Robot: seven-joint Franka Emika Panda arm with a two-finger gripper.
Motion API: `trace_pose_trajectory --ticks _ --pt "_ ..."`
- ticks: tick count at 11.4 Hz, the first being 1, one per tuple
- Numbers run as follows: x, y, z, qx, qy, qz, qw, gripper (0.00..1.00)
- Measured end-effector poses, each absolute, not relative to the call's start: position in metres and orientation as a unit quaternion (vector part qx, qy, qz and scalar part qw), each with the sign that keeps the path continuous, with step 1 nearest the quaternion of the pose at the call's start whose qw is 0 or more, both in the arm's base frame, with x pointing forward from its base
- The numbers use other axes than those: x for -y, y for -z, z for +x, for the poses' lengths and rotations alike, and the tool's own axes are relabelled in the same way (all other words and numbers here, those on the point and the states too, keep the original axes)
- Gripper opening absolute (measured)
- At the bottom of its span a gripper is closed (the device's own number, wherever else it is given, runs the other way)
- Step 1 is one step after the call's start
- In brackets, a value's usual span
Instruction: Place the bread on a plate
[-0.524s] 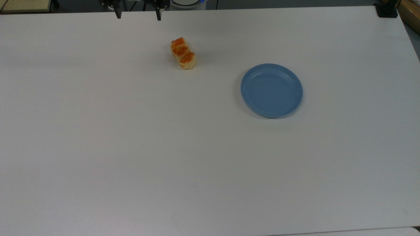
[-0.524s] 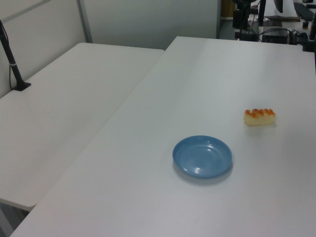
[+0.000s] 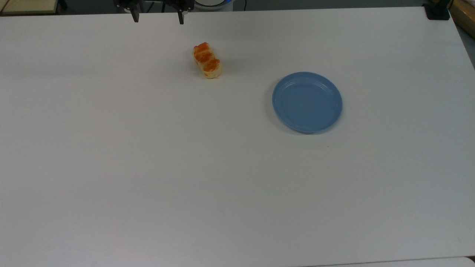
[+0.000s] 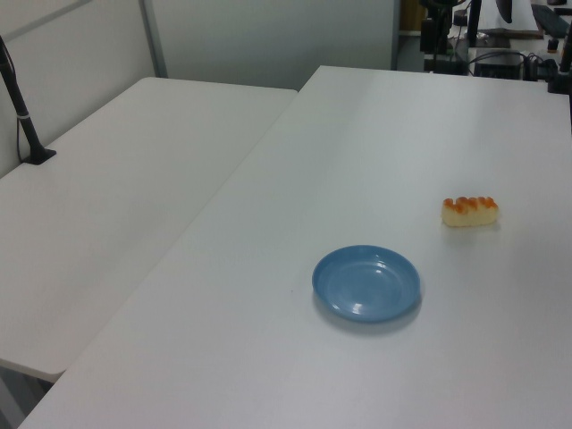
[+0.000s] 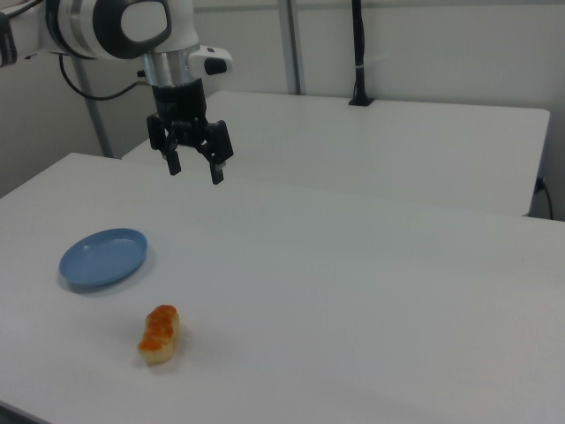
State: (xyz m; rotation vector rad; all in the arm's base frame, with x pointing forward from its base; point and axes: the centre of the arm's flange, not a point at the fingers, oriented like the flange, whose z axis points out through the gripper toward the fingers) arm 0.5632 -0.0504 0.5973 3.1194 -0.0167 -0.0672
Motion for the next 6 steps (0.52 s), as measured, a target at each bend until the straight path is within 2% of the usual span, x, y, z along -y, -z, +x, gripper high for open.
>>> trace_pose_trajectory --ticks 6 --pt "0.0478 -0.5966 0.5635 0.003 0.022 1.000 0.011 1.00"
